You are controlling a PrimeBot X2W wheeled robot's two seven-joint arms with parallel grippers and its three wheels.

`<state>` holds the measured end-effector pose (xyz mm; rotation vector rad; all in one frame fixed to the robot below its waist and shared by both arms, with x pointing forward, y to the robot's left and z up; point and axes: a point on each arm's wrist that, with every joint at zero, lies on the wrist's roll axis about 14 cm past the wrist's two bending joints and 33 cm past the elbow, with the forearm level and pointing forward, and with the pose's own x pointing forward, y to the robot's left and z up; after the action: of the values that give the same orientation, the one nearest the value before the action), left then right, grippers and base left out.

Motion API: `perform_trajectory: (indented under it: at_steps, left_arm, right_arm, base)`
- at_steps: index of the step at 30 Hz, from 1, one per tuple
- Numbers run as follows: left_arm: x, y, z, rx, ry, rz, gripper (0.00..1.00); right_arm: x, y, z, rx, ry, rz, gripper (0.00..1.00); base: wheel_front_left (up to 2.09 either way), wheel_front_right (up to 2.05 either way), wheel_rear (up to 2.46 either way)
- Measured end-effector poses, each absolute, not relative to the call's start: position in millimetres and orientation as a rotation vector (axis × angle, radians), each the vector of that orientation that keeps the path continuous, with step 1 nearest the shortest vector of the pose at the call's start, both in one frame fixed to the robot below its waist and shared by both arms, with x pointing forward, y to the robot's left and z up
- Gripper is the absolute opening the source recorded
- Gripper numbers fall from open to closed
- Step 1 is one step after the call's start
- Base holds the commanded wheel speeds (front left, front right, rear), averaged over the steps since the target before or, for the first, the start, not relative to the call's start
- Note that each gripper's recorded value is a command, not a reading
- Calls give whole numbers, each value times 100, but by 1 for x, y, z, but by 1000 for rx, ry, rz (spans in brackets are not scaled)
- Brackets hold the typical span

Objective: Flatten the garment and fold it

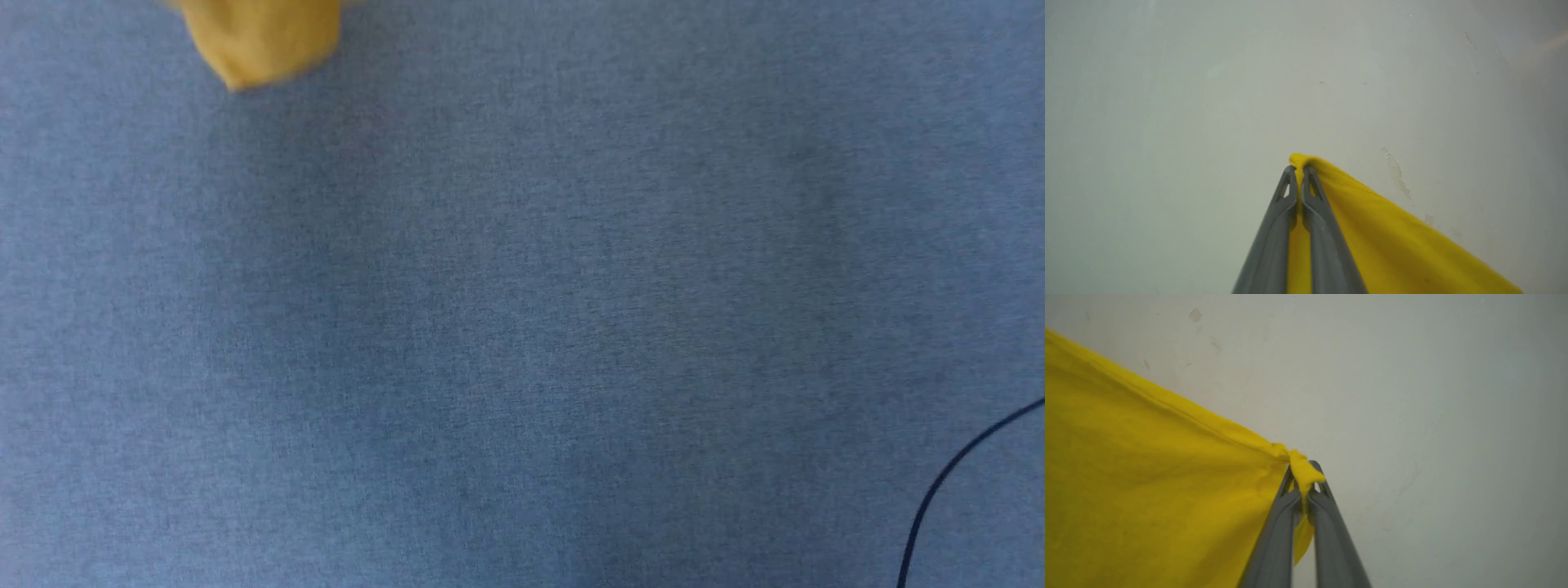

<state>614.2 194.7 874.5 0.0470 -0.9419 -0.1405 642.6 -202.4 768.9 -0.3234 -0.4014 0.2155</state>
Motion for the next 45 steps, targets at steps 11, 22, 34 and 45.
perform_trajectory:
  at_steps: [11, 22, 34, 45]
  left_arm:
    - [672, 191, 771, 69, -746, -162, 0]
    - [619, 181, 558, 103, -219, -248, 0]
    - [461, 203, 486, 161, 158, -239, 0]
    - [328, 212, 478, 159, 411, -258, 0]
  right_arm:
    - [701, -176, 665, -301, -271, 284, 0]
    - [643, -146, 500, -175, 32, 392, 0]
    - [515, -143, 453, -133, 195, 473, 0]
    - [424, -182, 451, -118, 323, 415, 0]
  base:
    - [0, 0, 0]
    - [0, 0, 0]
    - [0, 0, 0]
    - [0, 0, 0]
